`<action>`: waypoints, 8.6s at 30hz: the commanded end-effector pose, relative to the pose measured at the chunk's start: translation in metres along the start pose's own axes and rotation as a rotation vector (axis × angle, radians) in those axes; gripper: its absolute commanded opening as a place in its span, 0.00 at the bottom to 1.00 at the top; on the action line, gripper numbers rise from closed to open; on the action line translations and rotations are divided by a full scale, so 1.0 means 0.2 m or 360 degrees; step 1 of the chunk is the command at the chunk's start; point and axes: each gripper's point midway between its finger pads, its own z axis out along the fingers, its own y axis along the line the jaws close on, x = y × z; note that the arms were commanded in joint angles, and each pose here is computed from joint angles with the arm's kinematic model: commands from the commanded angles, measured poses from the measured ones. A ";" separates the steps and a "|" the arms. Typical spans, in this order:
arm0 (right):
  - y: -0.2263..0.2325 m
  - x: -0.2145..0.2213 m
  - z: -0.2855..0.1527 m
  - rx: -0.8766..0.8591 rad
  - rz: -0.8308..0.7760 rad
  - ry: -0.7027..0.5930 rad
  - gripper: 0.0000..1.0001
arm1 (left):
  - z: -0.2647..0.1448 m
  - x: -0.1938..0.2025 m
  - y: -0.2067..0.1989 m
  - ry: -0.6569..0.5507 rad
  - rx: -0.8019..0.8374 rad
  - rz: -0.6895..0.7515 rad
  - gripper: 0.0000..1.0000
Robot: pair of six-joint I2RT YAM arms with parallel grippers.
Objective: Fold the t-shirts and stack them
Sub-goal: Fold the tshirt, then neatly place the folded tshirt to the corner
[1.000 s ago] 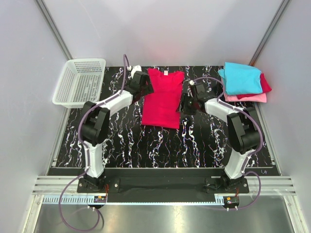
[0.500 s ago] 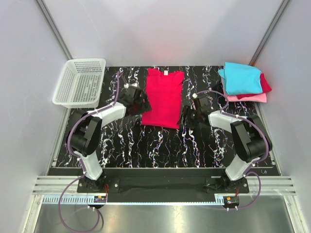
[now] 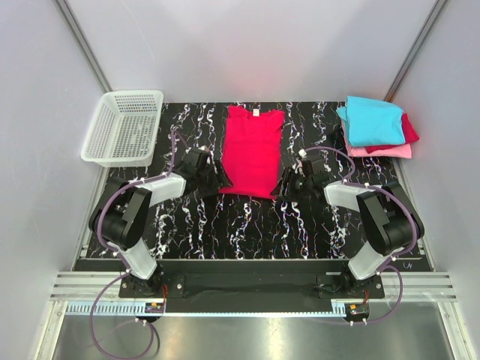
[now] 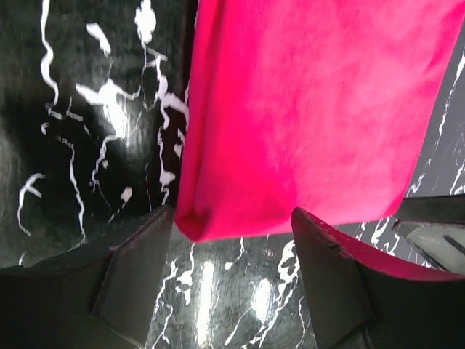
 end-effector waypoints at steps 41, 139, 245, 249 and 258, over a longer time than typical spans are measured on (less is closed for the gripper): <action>0.01 0.05 -0.06 -0.0010 0.0022 0.0010 0.00 | -0.17 0.05 0.08 -0.0107 0.0015 0.0019 0.00; -0.05 -1.24 -0.17 0.0511 -0.0224 -0.0737 0.49 | 0.02 -0.97 -0.47 -0.0753 -0.0132 0.0344 0.87; 0.02 -0.22 0.22 -0.0406 0.0170 -0.0064 0.64 | -0.64 -0.20 -0.21 -0.0397 -0.0413 0.0437 0.84; 0.05 -0.19 0.24 -0.0418 0.0142 0.0006 0.26 | -0.65 -0.20 -0.21 -0.0402 -0.0416 0.0433 0.84; -0.01 -0.27 0.20 -0.0088 -0.0010 -0.0002 0.00 | -0.67 -0.21 -0.18 -0.0412 -0.0431 0.0436 0.84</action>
